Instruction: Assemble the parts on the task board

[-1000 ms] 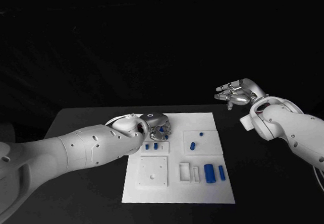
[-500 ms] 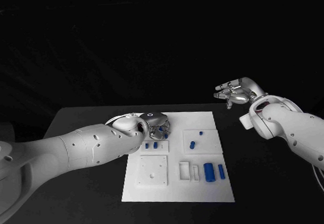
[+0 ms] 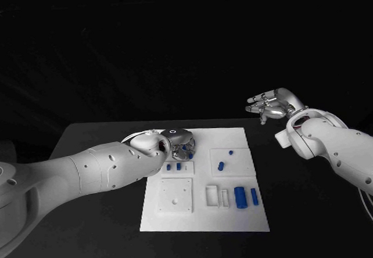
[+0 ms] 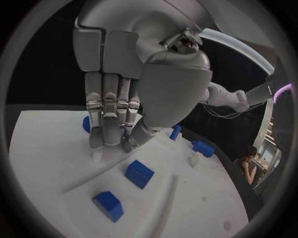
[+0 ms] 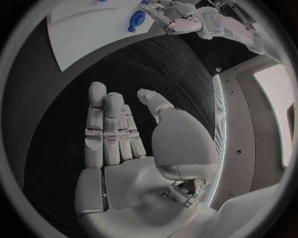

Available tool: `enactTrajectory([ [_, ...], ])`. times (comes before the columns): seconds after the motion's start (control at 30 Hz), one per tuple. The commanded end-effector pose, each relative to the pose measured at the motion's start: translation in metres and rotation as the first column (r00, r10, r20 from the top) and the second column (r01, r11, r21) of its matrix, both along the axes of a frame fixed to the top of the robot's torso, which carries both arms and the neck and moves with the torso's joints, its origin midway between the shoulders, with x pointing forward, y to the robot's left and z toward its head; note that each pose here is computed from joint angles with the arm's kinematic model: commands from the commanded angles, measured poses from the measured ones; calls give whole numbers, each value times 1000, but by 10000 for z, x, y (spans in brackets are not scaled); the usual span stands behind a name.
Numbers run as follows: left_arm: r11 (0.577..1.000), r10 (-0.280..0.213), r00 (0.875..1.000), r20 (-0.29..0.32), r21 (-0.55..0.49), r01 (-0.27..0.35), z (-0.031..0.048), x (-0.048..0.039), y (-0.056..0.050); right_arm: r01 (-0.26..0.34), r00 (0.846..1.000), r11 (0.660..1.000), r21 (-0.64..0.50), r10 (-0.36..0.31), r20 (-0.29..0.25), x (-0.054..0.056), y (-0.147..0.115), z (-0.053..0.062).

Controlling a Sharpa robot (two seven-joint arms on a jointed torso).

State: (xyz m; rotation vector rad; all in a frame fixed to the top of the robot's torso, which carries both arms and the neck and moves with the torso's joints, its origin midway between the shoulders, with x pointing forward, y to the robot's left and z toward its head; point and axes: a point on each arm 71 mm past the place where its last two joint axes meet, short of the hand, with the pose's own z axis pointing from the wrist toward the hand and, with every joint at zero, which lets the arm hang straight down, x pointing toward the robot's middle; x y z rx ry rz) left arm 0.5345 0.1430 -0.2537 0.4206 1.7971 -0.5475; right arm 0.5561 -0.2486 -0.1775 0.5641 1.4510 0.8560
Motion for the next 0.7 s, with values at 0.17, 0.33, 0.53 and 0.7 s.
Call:
enactTrajectory([
  [0.17, 1000, -12, 999, -30, 15, 13, -58, -32, -35, -20, 1000, 1000, 3, 20, 2, -2, 28, 3],
  [0.33, 1000, -9, 999, -34, 13, 10, -60, -33, -37, -21, 1000, 1000, 3, 21, 2, -2, 28, 2],
  [0.53, 1000, -4, 999, -42, 18, 5, -67, -31, -30, -21, 1000, 1000, 3, 21, 2, -2, 25, 1],
  [0.7, 1000, -5, 999, -45, 20, 6, -70, -33, -31, -21, 1000, 1000, 2, 21, 2, -2, 25, 1],
])
